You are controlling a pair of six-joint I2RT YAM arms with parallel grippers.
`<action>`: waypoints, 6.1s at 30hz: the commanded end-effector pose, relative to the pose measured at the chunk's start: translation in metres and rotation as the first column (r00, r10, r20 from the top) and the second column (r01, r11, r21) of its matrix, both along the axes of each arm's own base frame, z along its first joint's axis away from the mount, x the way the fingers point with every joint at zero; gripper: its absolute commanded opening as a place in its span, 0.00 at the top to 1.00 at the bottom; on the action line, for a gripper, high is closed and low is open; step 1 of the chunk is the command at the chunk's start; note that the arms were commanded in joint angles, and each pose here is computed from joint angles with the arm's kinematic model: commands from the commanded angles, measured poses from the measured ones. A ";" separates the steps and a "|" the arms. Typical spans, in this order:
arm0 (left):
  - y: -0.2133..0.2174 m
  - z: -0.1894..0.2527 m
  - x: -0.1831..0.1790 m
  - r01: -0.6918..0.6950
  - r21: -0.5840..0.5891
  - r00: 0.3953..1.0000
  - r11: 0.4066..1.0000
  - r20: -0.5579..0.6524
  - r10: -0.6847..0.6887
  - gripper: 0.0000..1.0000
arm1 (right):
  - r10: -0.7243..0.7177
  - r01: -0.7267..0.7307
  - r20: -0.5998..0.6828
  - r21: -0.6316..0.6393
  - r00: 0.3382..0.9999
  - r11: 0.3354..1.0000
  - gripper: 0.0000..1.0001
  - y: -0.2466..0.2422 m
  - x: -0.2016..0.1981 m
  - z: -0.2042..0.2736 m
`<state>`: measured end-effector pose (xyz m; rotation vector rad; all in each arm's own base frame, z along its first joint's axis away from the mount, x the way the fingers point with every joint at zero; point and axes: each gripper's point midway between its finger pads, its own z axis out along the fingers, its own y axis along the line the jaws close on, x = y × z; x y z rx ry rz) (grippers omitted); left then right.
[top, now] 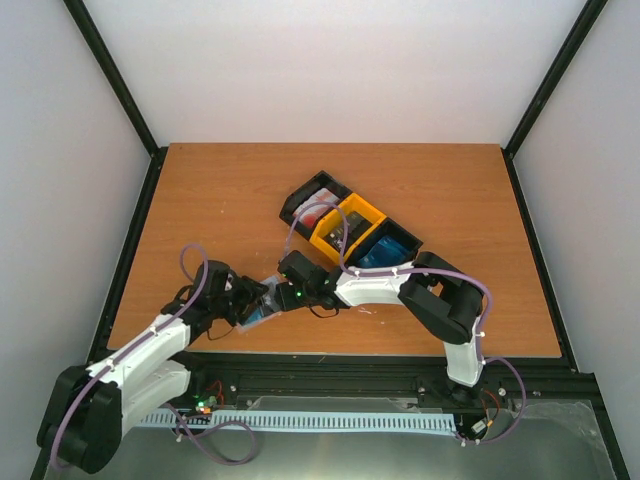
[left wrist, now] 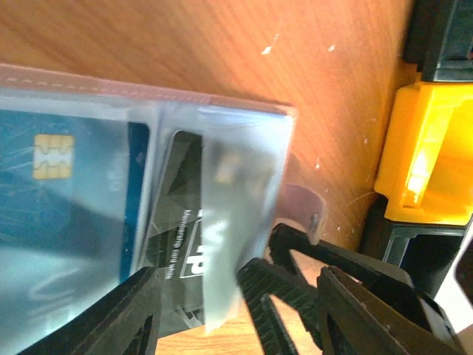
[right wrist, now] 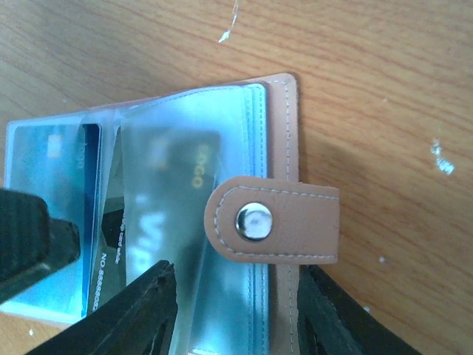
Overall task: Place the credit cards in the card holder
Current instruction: Insert the credit card into the card holder.
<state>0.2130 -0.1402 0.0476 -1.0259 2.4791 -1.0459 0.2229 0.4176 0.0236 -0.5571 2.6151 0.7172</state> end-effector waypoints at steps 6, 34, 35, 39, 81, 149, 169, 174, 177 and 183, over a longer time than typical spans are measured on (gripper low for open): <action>0.008 0.010 -0.005 0.047 0.096 0.999 0.994 -0.007 -0.047 0.38 | 0.000 -0.019 -0.147 -0.124 0.989 0.992 0.51 -0.035 -0.034 -0.016; 0.005 -0.008 -0.018 0.141 0.116 0.990 0.983 -0.041 -0.137 0.59 | 0.134 -0.132 0.012 -0.105 0.991 0.986 0.74 0.010 -0.032 0.020; 0.005 -0.008 -0.018 0.142 0.116 0.990 0.983 -0.038 -0.138 0.59 | 0.135 -0.133 0.012 -0.110 0.991 0.985 0.74 0.012 -0.031 0.018; 0.006 -0.006 -0.014 0.140 0.131 0.990 0.981 -0.021 -0.139 0.58 | 0.170 -0.164 0.031 -0.139 0.985 0.977 0.76 0.014 -0.029 0.012; 0.041 -0.019 -0.005 0.033 0.206 0.999 0.978 -0.035 -0.026 0.64 | 0.689 -0.568 0.313 -0.398 0.654 0.720 0.45 0.015 -0.029 -0.003; 0.007 -0.018 -0.006 0.210 0.072 0.977 0.975 0.010 -0.211 0.63 | 0.667 -0.596 0.277 -0.304 0.691 0.743 0.45 0.001 -0.026 -0.005; -0.001 -0.017 -0.008 0.249 0.030 0.968 0.968 0.033 -0.250 0.63 | 0.629 -0.546 0.232 -0.336 0.742 0.768 0.74 0.005 -0.028 -0.030; -0.008 -0.006 0.000 0.259 0.005 0.959 0.966 0.113 -0.258 0.63 | 0.594 -0.521 0.239 -0.305 0.768 0.797 0.63 0.004 -0.026 -0.018; -0.011 -0.001 0.002 0.268 -0.016 0.954 0.963 0.147 -0.263 0.63 | 0.561 -0.502 0.250 -0.263 0.789 0.824 0.57 0.005 -0.023 -0.005; -0.016 0.005 0.003 0.281 -0.040 0.946 0.959 0.180 -0.270 0.63 | 0.508 -0.468 0.263 -0.203 0.820 0.860 0.53 0.002 -0.019 0.013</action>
